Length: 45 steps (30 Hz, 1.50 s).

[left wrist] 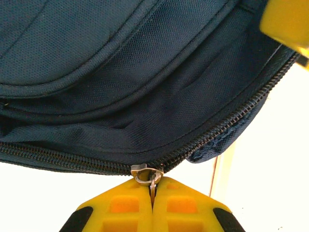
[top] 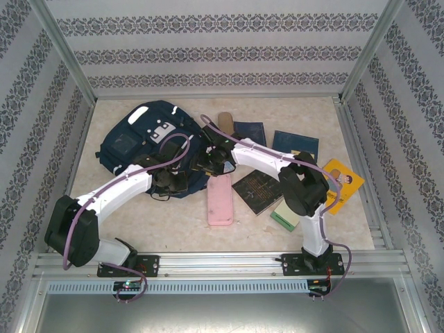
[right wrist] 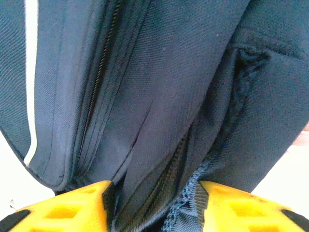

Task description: Pack the student bag

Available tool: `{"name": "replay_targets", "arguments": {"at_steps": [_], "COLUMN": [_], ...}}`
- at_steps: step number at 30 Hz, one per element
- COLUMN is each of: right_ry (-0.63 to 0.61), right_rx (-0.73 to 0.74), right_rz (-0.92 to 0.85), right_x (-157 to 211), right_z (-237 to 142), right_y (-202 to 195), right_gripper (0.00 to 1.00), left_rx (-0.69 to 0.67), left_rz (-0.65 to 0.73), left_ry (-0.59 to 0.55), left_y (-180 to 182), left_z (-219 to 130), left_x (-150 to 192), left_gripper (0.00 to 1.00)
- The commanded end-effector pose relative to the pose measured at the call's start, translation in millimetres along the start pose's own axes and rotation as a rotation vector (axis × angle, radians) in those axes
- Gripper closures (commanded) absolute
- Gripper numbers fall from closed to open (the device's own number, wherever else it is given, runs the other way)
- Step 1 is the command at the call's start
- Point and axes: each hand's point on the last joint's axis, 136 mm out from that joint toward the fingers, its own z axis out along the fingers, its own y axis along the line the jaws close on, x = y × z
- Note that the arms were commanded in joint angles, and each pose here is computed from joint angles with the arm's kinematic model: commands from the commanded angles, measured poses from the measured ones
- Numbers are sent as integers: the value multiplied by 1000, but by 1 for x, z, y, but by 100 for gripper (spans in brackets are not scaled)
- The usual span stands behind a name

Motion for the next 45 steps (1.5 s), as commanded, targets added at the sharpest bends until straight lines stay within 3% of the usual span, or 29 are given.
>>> {"name": "replay_targets", "arguments": {"at_steps": [1, 3, 12, 18, 27, 33, 41, 45], "right_ry": [-5, -21, -150, -163, -152, -160, -176, -188], "right_rx": [-6, 3, 39, 25, 17, -7, 13, 10], "right_rz": [22, 16, -11, -25, -33, -55, -113, -139], "right_x": [-5, -10, -40, -45, -46, -59, -98, -113], "right_z": [8, 7, -31, -43, -42, -41, -28, -28], "right_y": [4, 2, -16, -24, -31, -22, -22, -25], "right_gripper": [70, 100, 100, 100, 100, 100, 100, 100], "left_rx": [-6, -75, -537, -618, -653, -568, -369, -318], "left_rz": [32, 33, 15, -136, -348, -400, -507, -472], "left_ry": [-20, -19, 71, 72, 10, 33, -18, -68], "left_y": [-3, 10, 116, 180, 239, 234, 182, 152], "left_z": [-5, -7, -22, -31, -41, -37, -49, -55], "left_x": [0, 1, 0, -16, -57, -43, 21, 26], "left_gripper": [100, 100, 100, 100, 100, 100, 100, 100]}}
